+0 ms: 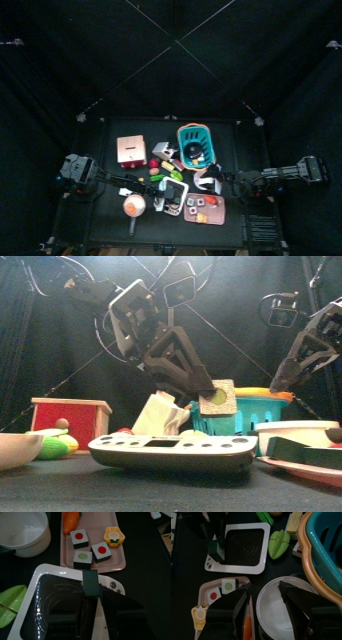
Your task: Place green sushi piece on plate
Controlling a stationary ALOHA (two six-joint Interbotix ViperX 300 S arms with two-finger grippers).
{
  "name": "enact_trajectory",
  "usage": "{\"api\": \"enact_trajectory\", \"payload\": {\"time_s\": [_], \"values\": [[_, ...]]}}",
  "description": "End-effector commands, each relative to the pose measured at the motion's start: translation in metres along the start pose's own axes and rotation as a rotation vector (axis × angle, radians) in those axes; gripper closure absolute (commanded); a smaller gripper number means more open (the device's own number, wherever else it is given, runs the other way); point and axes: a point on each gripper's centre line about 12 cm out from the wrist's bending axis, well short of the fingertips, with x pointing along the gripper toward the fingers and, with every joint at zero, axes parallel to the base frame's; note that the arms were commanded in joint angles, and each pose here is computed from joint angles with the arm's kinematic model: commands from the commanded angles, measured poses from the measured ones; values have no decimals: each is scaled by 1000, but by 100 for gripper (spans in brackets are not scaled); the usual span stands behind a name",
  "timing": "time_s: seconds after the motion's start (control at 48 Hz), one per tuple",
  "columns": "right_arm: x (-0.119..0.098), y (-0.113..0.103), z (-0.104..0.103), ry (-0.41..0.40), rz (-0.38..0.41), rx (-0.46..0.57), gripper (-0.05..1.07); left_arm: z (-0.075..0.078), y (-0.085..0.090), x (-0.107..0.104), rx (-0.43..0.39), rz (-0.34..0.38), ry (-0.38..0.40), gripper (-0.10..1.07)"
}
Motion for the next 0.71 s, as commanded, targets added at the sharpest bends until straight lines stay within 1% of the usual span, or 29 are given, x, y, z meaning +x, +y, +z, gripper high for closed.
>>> {"api": "enact_trajectory", "payload": {"time_s": [0.0,0.062,0.167,0.25,0.312,0.438,0.625,0.688], "values": [[-1,1,6,-22,7,1,19,20,0,-6,0,-2,-61,37],[-1,1,6,-22,7,-1,19,25,0,-6,0,-3,-78,37],[-1,2,6,-23,7,-2,19,43,-1,-4,6,-10,-157,37],[-1,1,6,-22,7,-4,19,54,4,2,3,-5,-214,37],[-1,1,6,-22,7,-4,19,58,9,9,0,1,-231,37],[-1,1,5,-19,5,-5,19,57,18,25,-10,15,-231,37],[-1,1,5,-18,5,-5,19,63,18,38,-9,15,-241,37],[-1,1,5,-16,4,-4,19,64,21,42,-12,19,-243,37]]}}
